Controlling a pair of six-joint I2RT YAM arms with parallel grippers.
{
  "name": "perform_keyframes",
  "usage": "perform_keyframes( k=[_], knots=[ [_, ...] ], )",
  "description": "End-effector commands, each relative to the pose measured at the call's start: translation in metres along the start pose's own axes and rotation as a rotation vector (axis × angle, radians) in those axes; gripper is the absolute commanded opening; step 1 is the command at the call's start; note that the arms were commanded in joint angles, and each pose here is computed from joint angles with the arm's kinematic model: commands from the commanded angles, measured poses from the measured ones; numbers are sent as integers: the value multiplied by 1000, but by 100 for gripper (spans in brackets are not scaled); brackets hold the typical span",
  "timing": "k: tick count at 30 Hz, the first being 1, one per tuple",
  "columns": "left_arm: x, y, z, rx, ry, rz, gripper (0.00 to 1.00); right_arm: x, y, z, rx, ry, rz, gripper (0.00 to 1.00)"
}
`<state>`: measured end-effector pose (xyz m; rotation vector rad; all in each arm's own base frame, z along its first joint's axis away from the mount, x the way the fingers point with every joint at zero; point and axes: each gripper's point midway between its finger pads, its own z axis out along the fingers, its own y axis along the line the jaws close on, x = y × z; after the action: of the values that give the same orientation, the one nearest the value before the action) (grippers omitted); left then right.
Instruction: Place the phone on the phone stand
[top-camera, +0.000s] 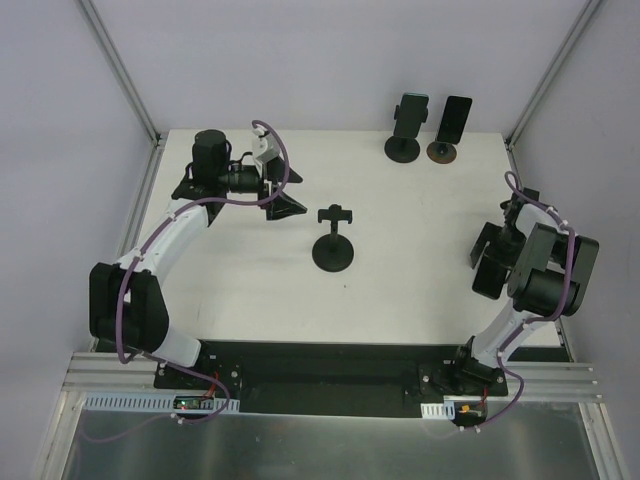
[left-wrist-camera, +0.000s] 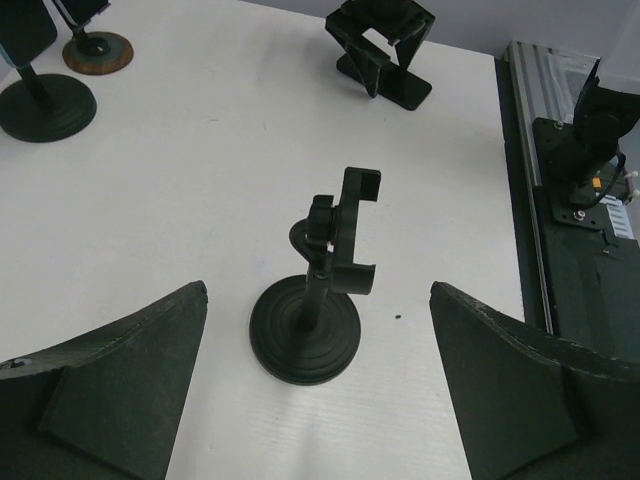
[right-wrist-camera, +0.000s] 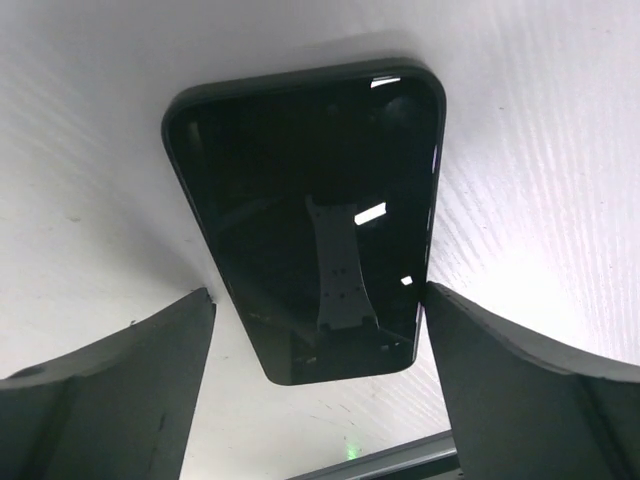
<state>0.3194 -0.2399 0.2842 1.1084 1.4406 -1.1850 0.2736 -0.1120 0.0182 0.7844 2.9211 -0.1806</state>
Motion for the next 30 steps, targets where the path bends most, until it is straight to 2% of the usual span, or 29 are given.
perform_keyframes(
  k=[1, 2, 6, 7, 14, 15, 16, 17, 20, 25, 30],
  knots=[
    [-9, 5, 9, 21, -12, 47, 89, 8, 3, 4, 26, 50, -53, 83],
    [-9, 5, 9, 23, -12, 37, 88, 8, 6, 5, 11, 48, -53, 74],
    [-11, 5, 7, 6, -11, 50, 89, 9, 9, 5, 9, 25, -60, 59],
    [-10, 4, 7, 3, -10, 55, 89, 8, 10, 4, 7, 17, -61, 50],
    [-19, -1, 4, -1, -18, 59, 87, 6, 27, -5, -35, -55, -85, 27],
    [-24, 0, 3, -15, -22, 54, 86, 5, 30, -7, -47, -69, -87, 21],
    [-33, 1, 1, -38, -31, 32, 85, 1, 33, -12, -64, -96, -86, 7],
    [-43, -2, -1, -54, -42, 33, 85, 2, 39, -13, -91, -101, -91, 1],
    [-63, 1, -6, -131, -73, 15, 87, -4, 52, -22, -155, -166, -76, 1],
    [-79, 29, -21, -319, -127, -122, 88, -6, 77, -37, -294, -279, -48, 1],
    [-82, 49, -24, -378, -157, -238, 85, -1, 106, -52, -470, -338, -26, 1]
  ],
)
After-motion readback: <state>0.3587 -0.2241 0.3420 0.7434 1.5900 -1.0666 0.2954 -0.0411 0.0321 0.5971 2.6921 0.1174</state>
